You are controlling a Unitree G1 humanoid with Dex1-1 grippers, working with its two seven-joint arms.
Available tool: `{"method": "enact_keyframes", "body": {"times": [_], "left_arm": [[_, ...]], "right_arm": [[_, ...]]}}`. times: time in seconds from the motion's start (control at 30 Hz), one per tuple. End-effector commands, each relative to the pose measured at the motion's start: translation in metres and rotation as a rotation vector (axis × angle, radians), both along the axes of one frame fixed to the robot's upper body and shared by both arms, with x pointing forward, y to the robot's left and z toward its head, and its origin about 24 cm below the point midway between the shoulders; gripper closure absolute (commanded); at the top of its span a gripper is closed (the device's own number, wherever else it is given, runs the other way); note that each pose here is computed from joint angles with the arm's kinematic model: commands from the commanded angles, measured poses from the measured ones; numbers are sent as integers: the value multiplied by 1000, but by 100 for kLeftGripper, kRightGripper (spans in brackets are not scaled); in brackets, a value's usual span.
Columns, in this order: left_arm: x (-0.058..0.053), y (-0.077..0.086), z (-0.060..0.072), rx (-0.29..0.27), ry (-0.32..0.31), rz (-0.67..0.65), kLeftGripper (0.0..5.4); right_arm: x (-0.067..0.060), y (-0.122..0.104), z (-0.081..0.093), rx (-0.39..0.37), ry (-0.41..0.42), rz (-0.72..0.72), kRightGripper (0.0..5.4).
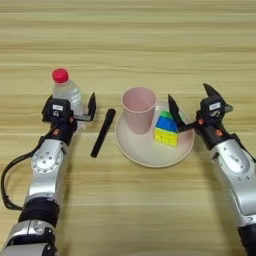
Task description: Move the objects on the table
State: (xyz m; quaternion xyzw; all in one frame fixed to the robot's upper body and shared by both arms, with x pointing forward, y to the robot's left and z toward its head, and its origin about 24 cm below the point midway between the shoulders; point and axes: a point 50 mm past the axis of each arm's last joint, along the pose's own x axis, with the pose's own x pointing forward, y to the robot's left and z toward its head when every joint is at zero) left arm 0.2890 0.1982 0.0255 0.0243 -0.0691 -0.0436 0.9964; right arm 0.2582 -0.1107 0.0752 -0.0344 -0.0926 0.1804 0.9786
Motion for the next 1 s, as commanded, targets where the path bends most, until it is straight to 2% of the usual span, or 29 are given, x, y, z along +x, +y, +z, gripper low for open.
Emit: {"method": "enact_keyframes", "body": {"times": [0.03,0.3,0.5,0.6,1.0], "left_arm": [[0,0,0,21,9,-4,2],[0,1,2,23,5,-2,2],[0,2,2,22,8,3,2],[0,2,2,22,8,4,2],[1,0,2,22,7,2,2]], "right_arm": [[-9,8,-4,-32,10,69,0],[-31,22,-5,-49,37,225,0],[-42,29,-5,-63,47,306,0],[-41,31,-8,-70,61,319,0],[-19,31,-15,-80,89,263,0]]}}
